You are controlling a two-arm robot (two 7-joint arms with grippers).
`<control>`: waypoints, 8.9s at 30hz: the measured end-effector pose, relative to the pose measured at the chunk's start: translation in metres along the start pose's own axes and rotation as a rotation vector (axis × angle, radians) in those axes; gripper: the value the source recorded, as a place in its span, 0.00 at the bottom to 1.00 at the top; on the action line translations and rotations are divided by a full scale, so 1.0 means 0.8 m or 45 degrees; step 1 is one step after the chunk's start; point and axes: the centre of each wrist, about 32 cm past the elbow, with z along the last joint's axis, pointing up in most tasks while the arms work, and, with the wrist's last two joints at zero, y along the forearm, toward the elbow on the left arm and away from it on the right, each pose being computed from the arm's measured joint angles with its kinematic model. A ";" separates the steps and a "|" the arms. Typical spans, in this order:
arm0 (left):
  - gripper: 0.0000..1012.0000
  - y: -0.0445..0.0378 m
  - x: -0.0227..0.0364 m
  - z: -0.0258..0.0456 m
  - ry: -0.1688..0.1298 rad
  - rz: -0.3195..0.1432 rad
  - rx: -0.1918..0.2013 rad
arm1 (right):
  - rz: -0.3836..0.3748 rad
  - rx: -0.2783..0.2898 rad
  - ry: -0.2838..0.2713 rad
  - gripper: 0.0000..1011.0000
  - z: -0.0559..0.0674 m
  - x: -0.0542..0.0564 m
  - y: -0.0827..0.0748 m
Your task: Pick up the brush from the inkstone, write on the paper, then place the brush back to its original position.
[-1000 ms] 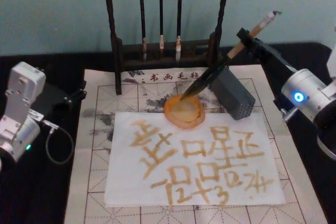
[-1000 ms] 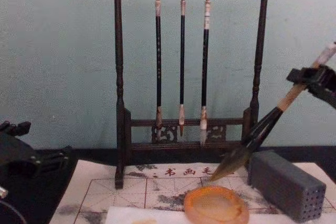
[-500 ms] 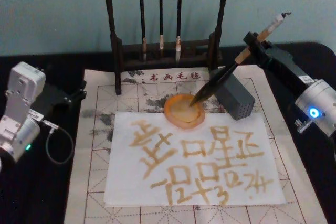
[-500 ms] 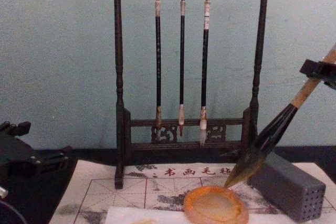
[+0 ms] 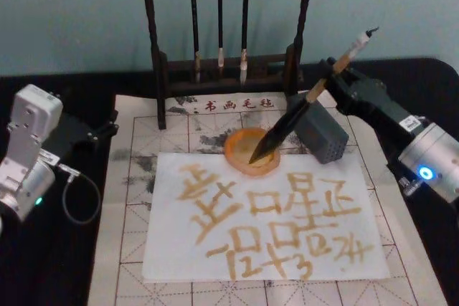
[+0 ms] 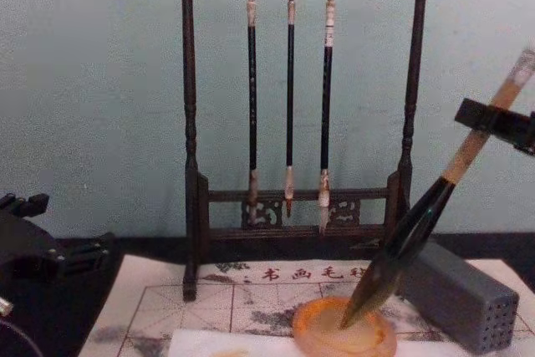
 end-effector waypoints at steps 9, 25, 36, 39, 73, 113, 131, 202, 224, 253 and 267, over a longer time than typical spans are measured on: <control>0.99 0.000 0.0000 0.0000 0.000 0.000 0.000 | 0.096 -0.020 -0.053 0.18 -0.009 -0.006 -0.007; 0.99 0.000 0.0000 0.0000 0.000 0.000 0.000 | 0.182 -0.040 -0.085 0.18 -0.024 -0.018 -0.008; 0.99 0.000 0.0000 0.0000 0.000 0.000 0.000 | 0.271 -0.050 -0.068 0.18 -0.027 -0.024 0.007; 0.99 0.000 0.0000 0.0000 0.000 0.000 0.000 | 0.292 -0.050 -0.064 0.18 -0.028 -0.026 0.014; 0.99 0.000 0.0000 0.0000 0.000 0.000 0.000 | 0.578 -0.114 -0.202 0.18 -0.054 -0.044 0.036; 0.99 0.000 0.0000 0.0000 0.000 0.000 0.000 | 0.646 -0.048 -0.335 0.18 -0.081 -0.046 0.042; 0.99 0.000 0.0000 0.0000 0.000 0.000 0.000 | 0.635 -0.042 -0.364 0.18 -0.093 -0.045 0.051; 0.99 0.000 0.0000 0.0000 0.000 0.000 0.000 | 0.704 -0.033 -0.310 0.18 -0.076 -0.053 0.026; 0.99 0.000 0.0000 0.0000 0.000 0.000 0.000 | 0.347 0.080 -0.051 0.18 -0.028 -0.038 0.067; 0.99 0.000 0.0000 0.0000 0.000 0.000 0.000 | -0.211 0.048 0.218 0.18 -0.009 0.013 0.070; 0.99 0.000 0.0000 0.0000 0.000 0.000 0.000 | -0.402 -0.105 0.472 0.18 -0.003 0.037 0.065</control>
